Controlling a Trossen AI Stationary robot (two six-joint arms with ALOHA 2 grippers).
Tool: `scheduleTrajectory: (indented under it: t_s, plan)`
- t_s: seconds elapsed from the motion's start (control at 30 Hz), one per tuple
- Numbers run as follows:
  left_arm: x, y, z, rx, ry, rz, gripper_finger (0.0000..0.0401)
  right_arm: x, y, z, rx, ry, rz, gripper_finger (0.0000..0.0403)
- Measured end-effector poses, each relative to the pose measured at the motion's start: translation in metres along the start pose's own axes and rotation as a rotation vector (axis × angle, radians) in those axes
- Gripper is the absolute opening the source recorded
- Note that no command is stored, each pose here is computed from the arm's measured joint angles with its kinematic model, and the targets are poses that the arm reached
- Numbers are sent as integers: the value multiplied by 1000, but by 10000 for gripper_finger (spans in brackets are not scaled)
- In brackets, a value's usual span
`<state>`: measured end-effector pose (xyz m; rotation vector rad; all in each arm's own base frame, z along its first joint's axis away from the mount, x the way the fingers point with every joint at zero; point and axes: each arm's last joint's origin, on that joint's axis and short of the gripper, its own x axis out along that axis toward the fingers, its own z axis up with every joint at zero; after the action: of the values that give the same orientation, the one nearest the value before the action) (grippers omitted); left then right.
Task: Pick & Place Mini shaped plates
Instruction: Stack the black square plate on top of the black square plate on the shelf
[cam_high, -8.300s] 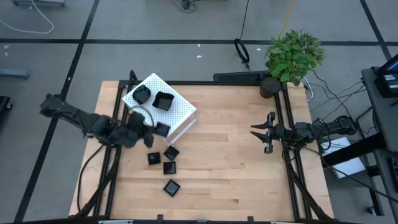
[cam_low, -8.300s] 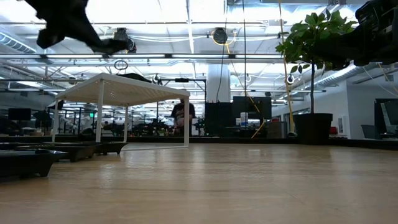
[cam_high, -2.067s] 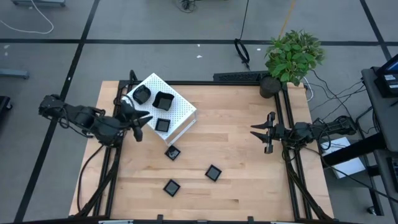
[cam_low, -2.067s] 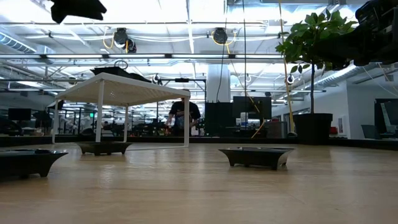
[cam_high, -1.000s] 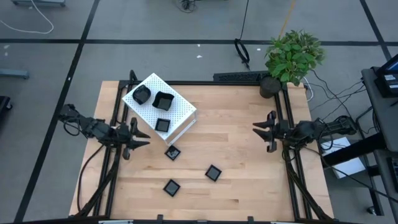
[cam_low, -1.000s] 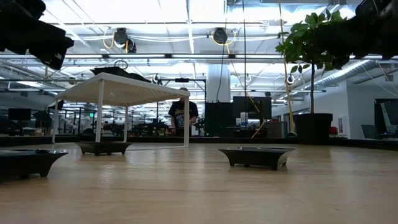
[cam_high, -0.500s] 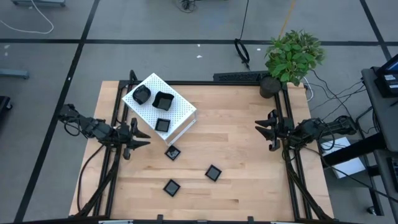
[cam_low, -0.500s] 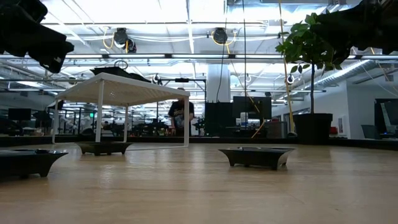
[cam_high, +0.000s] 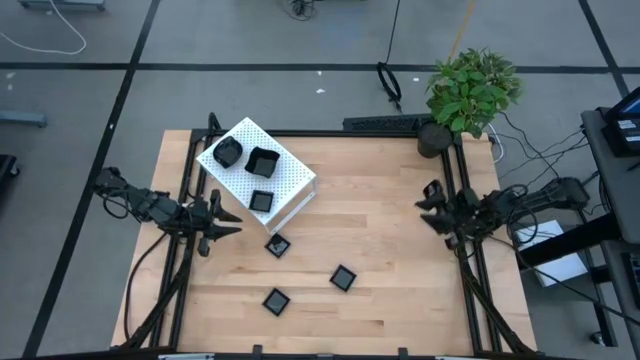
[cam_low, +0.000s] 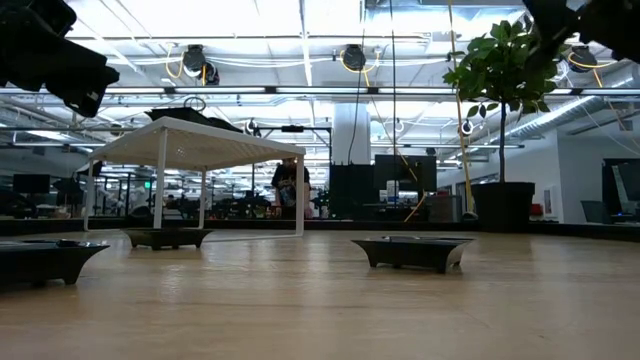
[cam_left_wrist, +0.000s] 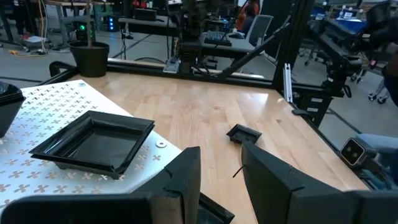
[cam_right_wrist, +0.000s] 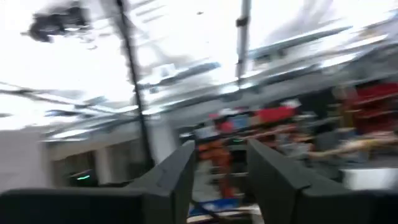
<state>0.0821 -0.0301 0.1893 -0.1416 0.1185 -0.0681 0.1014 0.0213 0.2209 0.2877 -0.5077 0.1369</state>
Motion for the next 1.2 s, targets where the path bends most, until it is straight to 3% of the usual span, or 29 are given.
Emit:
scheduleTrajectory:
  t_s: [0.1,0.23,0.33,0.47,0.57,0.77,0.93,1.2]
  plan:
    - [0,0,0,0,0,0,120,18,4,-16,22,128,34,171]
    - [0,0,0,0,0,0,120,67,22,-37,16,356,-3,215]
    - [0,0,0,0,0,0,120,106,34,-61,-68,679,-74,241]
    - [0,0,0,0,0,0,120,144,36,-75,-89,1147,-346,261]
    - [0,0,0,-1,-2,0,120,157,27,-91,32,1327,-532,264]
    - [0,0,0,0,0,0,120,163,21,-138,217,1404,-470,247]
    - [0,0,0,0,0,1,120,165,17,-162,287,1370,-524,233]
    - [0,0,0,0,0,1,120,162,19,-207,307,1354,-507,216]
